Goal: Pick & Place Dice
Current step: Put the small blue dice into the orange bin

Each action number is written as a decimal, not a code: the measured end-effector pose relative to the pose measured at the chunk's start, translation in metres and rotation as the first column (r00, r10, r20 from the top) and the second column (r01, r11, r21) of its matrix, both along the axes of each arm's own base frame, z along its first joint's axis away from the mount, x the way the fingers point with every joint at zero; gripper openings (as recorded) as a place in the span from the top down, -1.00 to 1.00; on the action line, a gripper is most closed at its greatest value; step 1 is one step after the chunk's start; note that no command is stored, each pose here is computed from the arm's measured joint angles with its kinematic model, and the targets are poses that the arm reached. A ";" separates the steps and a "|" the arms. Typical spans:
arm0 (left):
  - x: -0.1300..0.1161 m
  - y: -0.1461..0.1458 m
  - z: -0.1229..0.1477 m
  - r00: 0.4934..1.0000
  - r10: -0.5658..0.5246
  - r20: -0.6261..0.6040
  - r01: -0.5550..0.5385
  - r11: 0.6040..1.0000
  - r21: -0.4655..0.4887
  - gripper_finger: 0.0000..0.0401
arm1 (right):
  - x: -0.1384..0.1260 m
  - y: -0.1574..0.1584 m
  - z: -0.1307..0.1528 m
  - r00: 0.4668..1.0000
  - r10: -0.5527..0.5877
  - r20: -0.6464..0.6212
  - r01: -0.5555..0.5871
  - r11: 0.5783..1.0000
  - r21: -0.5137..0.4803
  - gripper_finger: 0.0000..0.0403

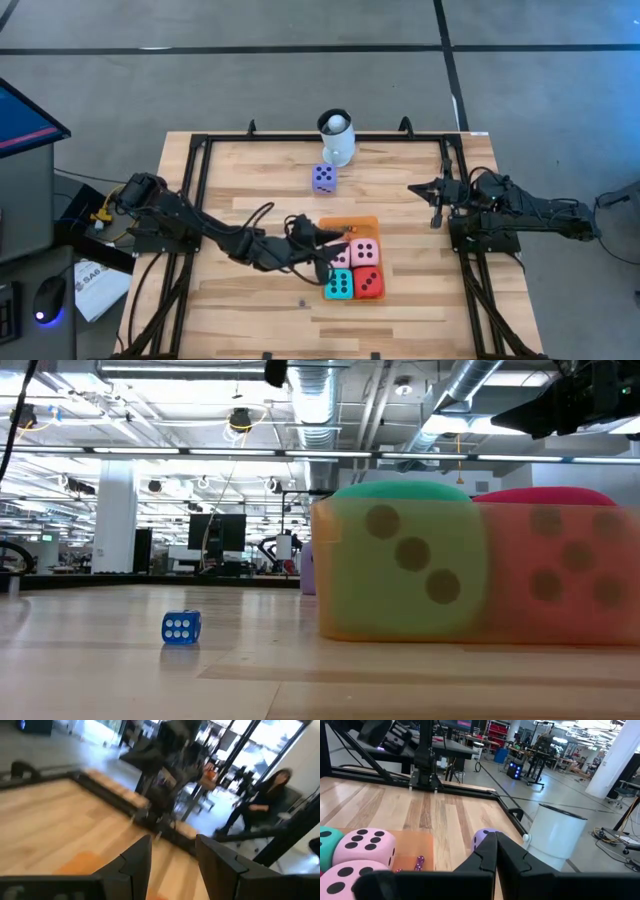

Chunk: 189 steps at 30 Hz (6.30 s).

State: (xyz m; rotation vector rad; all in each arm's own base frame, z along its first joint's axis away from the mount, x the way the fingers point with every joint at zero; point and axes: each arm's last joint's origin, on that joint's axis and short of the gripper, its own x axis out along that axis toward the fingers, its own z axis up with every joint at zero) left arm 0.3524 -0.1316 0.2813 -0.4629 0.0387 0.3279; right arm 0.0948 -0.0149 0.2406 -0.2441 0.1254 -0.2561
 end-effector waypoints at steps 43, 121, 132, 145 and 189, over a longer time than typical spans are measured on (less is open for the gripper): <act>0.022 -0.021 -0.005 0.702 -0.201 -0.683 0.107 0.978 -0.178 0.28 | 0.000 0.000 -0.001 1.000 0.000 -0.007 0.000 1.000 0.001 1.00; -0.015 -0.053 -0.081 0.604 -0.250 -0.757 0.186 0.967 -0.172 0.28 | 0.000 0.000 -0.001 1.000 0.000 -0.007 0.000 1.000 0.000 1.00; -0.034 -0.071 -0.102 0.600 -0.263 -0.756 0.129 0.964 -0.232 0.28 | 0.000 0.000 -0.001 1.000 0.000 -0.006 0.000 1.000 -0.002 1.00; -0.017 -0.087 -0.148 0.537 -0.400 -0.743 0.196 0.916 -0.351 0.28 | 0.000 0.000 0.000 1.000 0.000 -0.001 0.000 1.000 -0.001 1.00; -0.042 -0.081 -0.131 0.468 -0.291 -0.834 0.077 0.954 -0.290 0.28 | 0.000 0.000 -0.001 1.000 0.000 -0.005 0.000 1.000 0.000 1.00</act>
